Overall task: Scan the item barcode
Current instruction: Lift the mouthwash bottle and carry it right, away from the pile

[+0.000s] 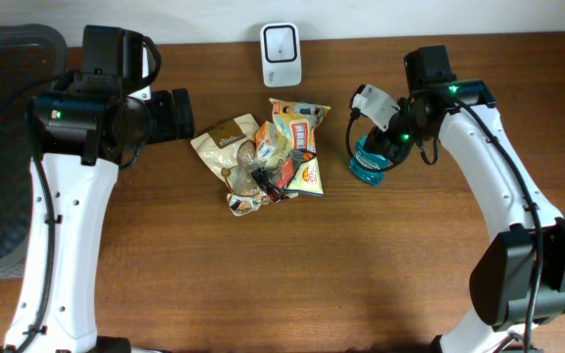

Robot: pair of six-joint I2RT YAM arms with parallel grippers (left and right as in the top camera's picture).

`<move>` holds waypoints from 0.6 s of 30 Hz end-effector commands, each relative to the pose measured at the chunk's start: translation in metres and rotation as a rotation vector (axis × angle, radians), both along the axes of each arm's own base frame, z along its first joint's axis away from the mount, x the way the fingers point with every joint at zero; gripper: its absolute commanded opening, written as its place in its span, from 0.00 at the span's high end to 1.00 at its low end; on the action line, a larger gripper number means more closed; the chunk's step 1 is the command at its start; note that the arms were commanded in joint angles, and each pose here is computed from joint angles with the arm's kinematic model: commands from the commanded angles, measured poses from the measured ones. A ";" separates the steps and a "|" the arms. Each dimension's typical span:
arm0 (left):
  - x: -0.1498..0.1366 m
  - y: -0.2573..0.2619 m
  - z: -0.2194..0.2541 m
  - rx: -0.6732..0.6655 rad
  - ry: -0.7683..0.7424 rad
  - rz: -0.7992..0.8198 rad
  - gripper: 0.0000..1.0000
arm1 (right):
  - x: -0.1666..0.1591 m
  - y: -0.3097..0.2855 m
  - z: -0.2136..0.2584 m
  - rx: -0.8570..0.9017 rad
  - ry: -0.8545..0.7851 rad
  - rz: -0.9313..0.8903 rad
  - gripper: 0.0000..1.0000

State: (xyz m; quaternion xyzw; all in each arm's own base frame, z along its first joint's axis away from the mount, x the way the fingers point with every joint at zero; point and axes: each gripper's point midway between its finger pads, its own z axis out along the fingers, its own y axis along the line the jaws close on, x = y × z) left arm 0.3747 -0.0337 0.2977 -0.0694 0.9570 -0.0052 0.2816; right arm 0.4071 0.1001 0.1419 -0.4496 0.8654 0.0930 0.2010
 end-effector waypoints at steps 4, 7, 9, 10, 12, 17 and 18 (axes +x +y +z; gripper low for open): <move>0.001 0.002 0.001 0.001 -0.002 0.015 0.01 | 0.010 -0.003 0.003 -0.016 -0.013 -0.045 0.01; 0.001 0.002 0.001 0.001 -0.002 0.015 0.01 | 0.017 -0.005 0.013 -0.010 -0.026 -0.103 0.01; 0.001 0.002 0.001 0.001 -0.002 0.015 0.01 | 0.026 -0.007 0.027 0.003 -0.049 -0.176 0.01; 0.001 0.002 0.001 0.001 -0.002 0.015 0.01 | 0.031 -0.006 0.037 0.018 -0.062 -0.209 0.02; 0.001 0.002 0.001 0.001 -0.002 0.015 0.01 | 0.040 -0.009 0.058 0.046 -0.084 -0.303 0.01; 0.001 0.002 0.001 0.001 -0.002 0.015 0.01 | 0.054 -0.042 0.119 0.097 -0.134 -0.779 0.01; 0.001 0.002 0.001 0.001 -0.002 0.015 0.01 | 0.051 -0.048 0.128 0.104 -0.132 -0.851 0.02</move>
